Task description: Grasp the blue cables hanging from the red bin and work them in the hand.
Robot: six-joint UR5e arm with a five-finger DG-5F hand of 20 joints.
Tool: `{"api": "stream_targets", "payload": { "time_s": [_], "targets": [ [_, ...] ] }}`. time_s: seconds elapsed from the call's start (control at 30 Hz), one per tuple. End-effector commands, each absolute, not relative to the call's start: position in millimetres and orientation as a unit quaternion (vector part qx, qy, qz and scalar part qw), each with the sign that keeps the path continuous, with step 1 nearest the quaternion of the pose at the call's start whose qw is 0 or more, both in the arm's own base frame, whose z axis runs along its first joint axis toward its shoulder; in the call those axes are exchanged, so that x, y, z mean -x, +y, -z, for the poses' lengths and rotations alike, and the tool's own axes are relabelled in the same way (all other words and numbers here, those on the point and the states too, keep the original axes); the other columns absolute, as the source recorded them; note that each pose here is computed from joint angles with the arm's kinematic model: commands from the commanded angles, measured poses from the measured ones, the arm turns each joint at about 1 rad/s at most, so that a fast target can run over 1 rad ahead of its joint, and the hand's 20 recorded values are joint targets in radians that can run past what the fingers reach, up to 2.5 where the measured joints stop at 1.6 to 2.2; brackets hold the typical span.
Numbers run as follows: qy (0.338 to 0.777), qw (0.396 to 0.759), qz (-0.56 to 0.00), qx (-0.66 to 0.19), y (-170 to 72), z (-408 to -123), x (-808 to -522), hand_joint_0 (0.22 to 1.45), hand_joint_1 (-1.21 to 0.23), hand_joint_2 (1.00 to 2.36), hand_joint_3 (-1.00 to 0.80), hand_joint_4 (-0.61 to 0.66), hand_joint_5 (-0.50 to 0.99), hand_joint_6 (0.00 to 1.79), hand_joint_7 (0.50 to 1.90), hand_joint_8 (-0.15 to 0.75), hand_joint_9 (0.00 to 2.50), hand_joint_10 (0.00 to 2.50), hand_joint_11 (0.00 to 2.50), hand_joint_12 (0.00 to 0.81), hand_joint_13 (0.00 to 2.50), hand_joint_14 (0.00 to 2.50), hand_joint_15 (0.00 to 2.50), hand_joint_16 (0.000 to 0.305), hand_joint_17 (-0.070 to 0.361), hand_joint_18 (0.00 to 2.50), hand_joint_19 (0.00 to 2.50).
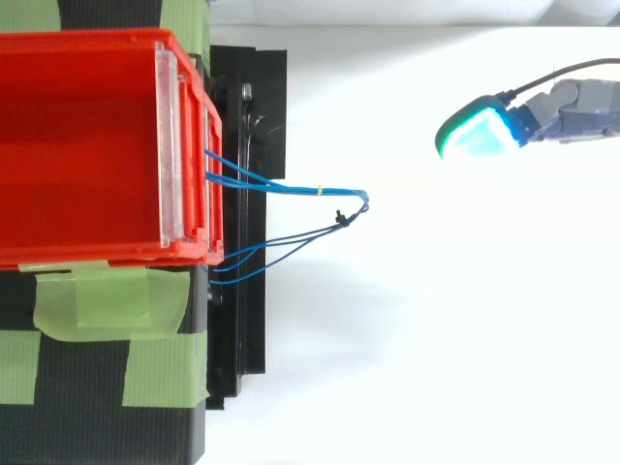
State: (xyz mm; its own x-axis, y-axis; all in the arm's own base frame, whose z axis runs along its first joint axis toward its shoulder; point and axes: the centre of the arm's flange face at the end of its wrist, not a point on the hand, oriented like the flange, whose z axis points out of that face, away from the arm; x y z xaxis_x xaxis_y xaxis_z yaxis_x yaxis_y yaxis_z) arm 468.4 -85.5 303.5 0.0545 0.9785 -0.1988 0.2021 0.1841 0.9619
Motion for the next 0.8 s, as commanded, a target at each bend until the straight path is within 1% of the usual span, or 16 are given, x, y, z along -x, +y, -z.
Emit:
{"api": "stream_targets", "payload": {
  "time_s": [0.0,0.07,0.13,0.23,0.27,0.37,0.43,0.47,0.53,0.57,0.6,0.67,0.77],
  "targets": [
    [0.544,0.537,-0.397,-0.507,-84.2,-282.4,-463.9,0.76,-0.36,1.00,-1.00,0.24,-0.15,0.01,0.72,0.311,0.25,0.00,0.14,0.347,0.00,0.00,0.20,0.059,0.132,0.00,0.12],
    [0.539,0.542,-0.396,-0.509,-83.7,-276.4,-461.2,0.76,-0.37,1.00,-1.00,0.25,-0.14,0.01,0.72,0.313,0.25,0.00,0.14,0.348,0.00,0.00,0.20,0.059,0.132,0.00,0.12],
    [0.541,0.536,-0.390,-0.517,-82.0,-264.3,-453.1,0.76,-0.38,1.00,-1.00,0.25,-0.14,0.01,0.72,0.314,0.25,0.00,0.15,0.349,0.00,0.00,0.20,0.059,0.133,0.00,0.13],
    [0.531,0.535,-0.403,-0.519,-80.8,-248.9,-444.4,0.76,-0.38,1.00,-1.00,0.25,-0.14,0.01,0.72,0.315,0.26,0.00,0.15,0.348,0.00,0.01,0.20,0.059,0.133,0.00,0.12],
    [0.525,0.539,-0.407,-0.518,-80.7,-247.4,-444.2,0.75,-0.39,1.00,-1.00,0.25,-0.14,0.01,0.72,0.315,0.26,0.00,0.16,0.350,0.00,0.00,0.20,0.059,0.133,0.00,0.13],
    [0.488,0.563,-0.420,-0.518,-80.8,-242.9,-444.4,0.75,-0.39,1.00,-1.00,0.25,-0.14,0.01,0.72,0.318,0.27,0.00,0.16,0.352,0.00,0.00,0.20,0.060,0.134,0.00,0.13],
    [0.481,0.567,-0.421,-0.520,-80.2,-242.9,-444.8,0.75,-0.39,1.00,-1.00,0.25,-0.13,0.01,0.72,0.318,0.28,0.00,0.17,0.354,0.00,0.00,0.20,0.060,0.135,0.00,0.14],
    [0.473,0.570,-0.419,-0.525,-80.0,-240.9,-446.5,0.75,-0.40,1.00,-1.00,0.25,-0.13,0.01,0.72,0.318,0.28,0.00,0.17,0.354,0.00,0.00,0.20,0.060,0.135,0.00,0.13],
    [0.472,0.567,-0.417,-0.531,-77.9,-232.5,-449.1,0.75,-0.40,1.00,-1.00,0.25,-0.13,0.01,0.72,0.318,0.28,0.00,0.18,0.356,0.00,0.00,0.20,0.060,0.136,0.00,0.14],
    [0.479,0.556,-0.414,-0.538,-74.7,-216.0,-453.0,0.75,-0.40,1.00,-1.00,0.25,-0.13,0.01,0.73,0.319,0.29,0.00,0.19,0.358,0.00,0.00,0.21,0.061,0.137,0.00,0.15],
    [0.480,0.551,-0.417,-0.541,-73.2,-208.0,-455.7,0.75,-0.40,1.00,-1.00,0.25,-0.13,0.01,0.72,0.319,0.29,0.00,0.18,0.359,0.00,0.00,0.21,0.061,0.137,0.00,0.15],
    [0.472,0.547,-0.428,-0.544,-70.0,-196.2,-462.2,0.75,-0.40,1.00,-1.00,0.25,-0.12,0.01,0.73,0.320,0.29,0.00,0.19,0.360,0.00,0.00,0.21,0.061,0.138,0.00,0.15],
    [0.451,0.550,-0.450,-0.540,-63.9,-178.9,-477.0,0.75,-0.41,1.00,-1.00,0.26,-0.12,0.01,0.73,0.321,0.30,0.00,0.19,0.366,0.00,0.00,0.22,0.061,0.138,0.00,0.14]
  ]
}}
